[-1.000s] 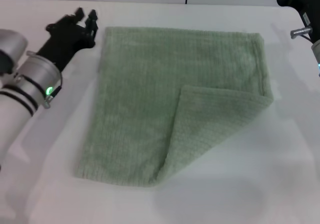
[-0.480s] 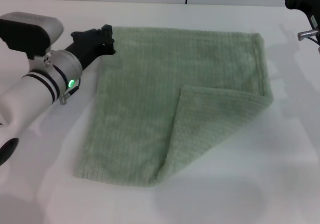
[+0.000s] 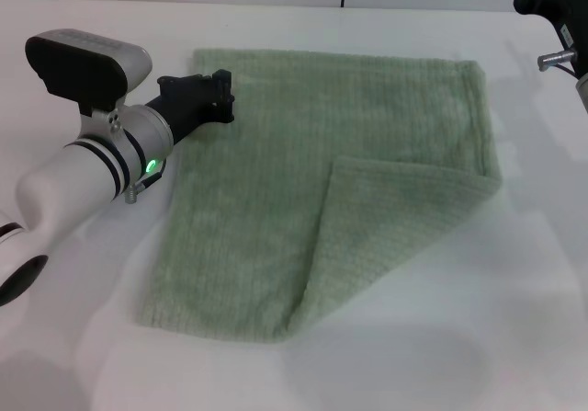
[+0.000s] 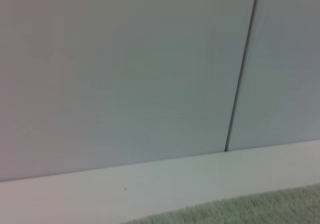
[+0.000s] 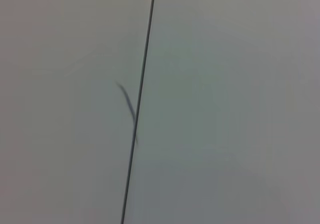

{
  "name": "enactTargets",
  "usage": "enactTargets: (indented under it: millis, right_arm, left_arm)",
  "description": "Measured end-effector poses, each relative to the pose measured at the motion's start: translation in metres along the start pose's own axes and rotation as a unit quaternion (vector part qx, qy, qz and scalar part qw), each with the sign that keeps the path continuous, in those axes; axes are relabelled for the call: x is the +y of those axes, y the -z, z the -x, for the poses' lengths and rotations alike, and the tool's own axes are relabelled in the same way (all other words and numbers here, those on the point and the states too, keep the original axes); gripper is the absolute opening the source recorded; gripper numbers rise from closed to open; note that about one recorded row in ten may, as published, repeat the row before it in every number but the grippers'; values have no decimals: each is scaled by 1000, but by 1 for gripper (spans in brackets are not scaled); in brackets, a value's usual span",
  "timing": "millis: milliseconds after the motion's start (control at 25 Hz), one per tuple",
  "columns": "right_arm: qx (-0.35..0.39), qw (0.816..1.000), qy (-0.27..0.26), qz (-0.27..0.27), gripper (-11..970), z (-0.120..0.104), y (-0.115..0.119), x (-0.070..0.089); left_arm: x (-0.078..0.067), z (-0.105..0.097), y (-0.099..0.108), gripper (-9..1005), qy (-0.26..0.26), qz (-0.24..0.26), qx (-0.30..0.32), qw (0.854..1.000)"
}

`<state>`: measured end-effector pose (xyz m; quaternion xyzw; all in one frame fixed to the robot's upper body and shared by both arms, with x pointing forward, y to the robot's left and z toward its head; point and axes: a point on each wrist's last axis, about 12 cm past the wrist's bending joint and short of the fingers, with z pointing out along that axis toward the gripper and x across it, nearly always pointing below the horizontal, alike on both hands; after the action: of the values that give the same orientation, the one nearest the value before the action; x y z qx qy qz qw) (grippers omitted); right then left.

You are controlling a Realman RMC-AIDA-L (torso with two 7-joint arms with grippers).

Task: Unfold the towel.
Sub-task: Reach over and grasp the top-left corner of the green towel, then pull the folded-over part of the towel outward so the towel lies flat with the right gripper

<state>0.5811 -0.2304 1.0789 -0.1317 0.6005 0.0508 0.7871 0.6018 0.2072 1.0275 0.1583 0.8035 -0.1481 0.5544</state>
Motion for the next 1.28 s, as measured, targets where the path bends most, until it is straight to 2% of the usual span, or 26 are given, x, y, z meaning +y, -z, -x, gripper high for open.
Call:
enactTargets:
  millis: [400,680,800,840,920,1040,1120,1240,1280]
  right_arm:
    - [0,1000,1,5,819,1,-3,2]
    - [29,999,-14,14,818,-2,-11,8]
    - [60,997,-41,30,819,0,-24,19]
    - [80,994,-57,46,819,4,-34,31]
    - [89,993,-60,54,818,6,-38,35]
    - [138,984,-80,82,818,23,-55,55]
    - [150,981,-86,85,818,28,-58,57]
    - [212,966,-106,102,819,55,-73,67]
    - [212,966,-106,102,819,55,-73,67]
  left_arm:
    - [-4,-8,-1,-2,-23,-5,37,999]
    - [-4,-9,-1,-1,-26,-4,42,999]
    - [-4,-10,-1,-1,-27,-3,46,999]
    - [-3,-11,-1,-1,-27,-2,48,998]
    - [-3,-11,-1,-1,-27,0,51,998]
    - [-3,-12,-1,-1,-28,1,54,998]
    - [-3,-12,-1,-1,-28,2,54,998]
    - [-3,-12,-1,-1,-28,2,55,998]
    - [-3,-12,-1,-1,-28,2,55,998]
